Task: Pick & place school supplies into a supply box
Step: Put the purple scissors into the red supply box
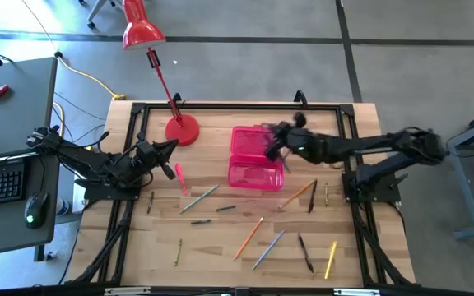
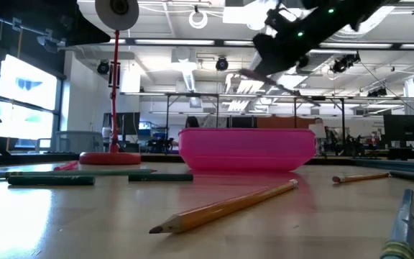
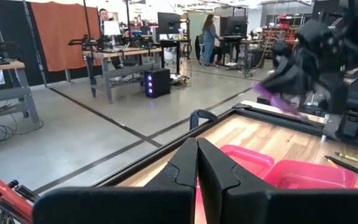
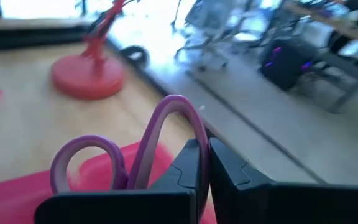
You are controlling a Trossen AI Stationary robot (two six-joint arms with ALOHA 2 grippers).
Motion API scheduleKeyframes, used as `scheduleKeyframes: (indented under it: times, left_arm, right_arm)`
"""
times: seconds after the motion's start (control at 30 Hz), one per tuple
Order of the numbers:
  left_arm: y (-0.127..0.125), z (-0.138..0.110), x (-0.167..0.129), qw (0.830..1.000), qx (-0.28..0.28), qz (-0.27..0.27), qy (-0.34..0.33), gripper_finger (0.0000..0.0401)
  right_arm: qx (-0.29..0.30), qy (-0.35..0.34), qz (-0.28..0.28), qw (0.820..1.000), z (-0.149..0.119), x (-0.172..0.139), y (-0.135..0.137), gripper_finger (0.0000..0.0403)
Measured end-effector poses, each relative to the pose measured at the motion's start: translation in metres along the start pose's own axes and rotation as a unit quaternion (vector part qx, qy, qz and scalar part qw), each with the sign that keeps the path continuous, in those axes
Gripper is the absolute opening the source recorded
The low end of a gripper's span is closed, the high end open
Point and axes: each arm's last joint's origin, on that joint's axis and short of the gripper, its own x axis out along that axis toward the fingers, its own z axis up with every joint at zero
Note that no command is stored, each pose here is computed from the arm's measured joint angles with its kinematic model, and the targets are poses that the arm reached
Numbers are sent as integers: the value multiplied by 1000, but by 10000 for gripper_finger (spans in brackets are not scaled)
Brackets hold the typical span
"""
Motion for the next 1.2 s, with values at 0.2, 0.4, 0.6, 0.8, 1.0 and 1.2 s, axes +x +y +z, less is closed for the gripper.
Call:
scheduleKeyframes:
  times: [0.2,0.4,0.6,0.8,1.0,1.2]
  left_arm:
    - [0,0,0,1000,0,1,0,40]
    - [0,0,0,1000,0,1,0,40]
    - [0,-1,0,1000,3,1,2,40]
    - [0,-1,0,1000,3,0,2,40]
    - [0,-1,0,1000,4,0,2,40]
    - [0,-1,0,1000,3,0,2,40]
  right_arm:
    - [-62,32,5,998,3,43,36,0]
    - [-100,68,28,992,-4,75,61,0]
    - [-123,135,80,980,-21,83,73,0]
    - [-114,170,143,968,-27,80,75,0]
    - [-116,197,187,955,-33,78,76,0]
    - [-112,198,205,952,-51,76,76,0]
